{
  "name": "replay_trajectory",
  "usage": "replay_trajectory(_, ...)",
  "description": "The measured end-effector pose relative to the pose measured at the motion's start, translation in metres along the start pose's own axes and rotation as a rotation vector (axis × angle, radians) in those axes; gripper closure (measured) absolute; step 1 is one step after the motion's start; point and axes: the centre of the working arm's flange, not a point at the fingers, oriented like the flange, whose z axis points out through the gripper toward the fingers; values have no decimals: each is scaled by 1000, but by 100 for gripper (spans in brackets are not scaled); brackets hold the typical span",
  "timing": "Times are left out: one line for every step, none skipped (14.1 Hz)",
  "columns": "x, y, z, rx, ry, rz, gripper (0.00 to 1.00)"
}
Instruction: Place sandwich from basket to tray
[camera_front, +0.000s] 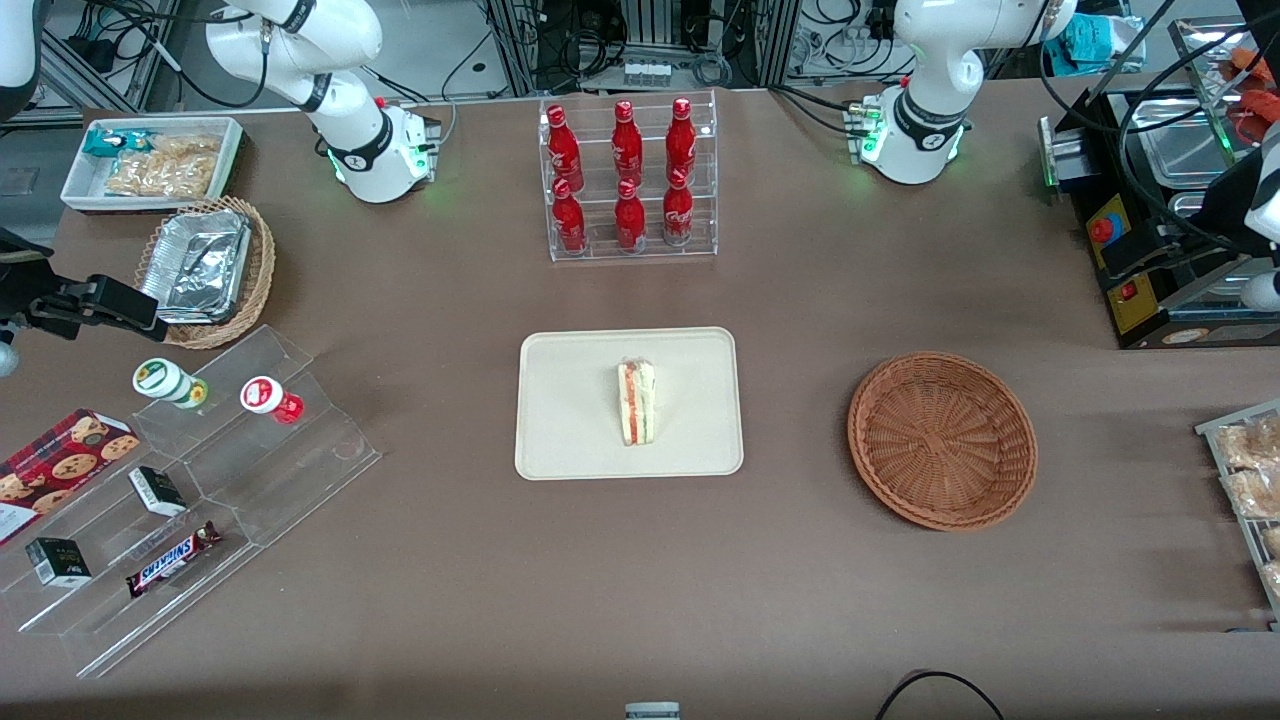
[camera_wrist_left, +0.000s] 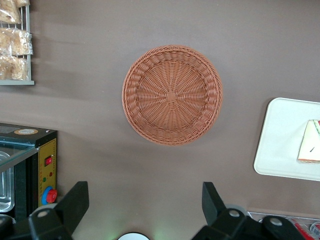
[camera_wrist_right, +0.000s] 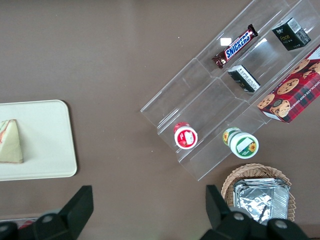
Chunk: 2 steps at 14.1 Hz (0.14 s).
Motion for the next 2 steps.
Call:
replay_trajectory(0,0,0,0,0,0,0)
replay_trajectory(0,0,0,0,0,0,0)
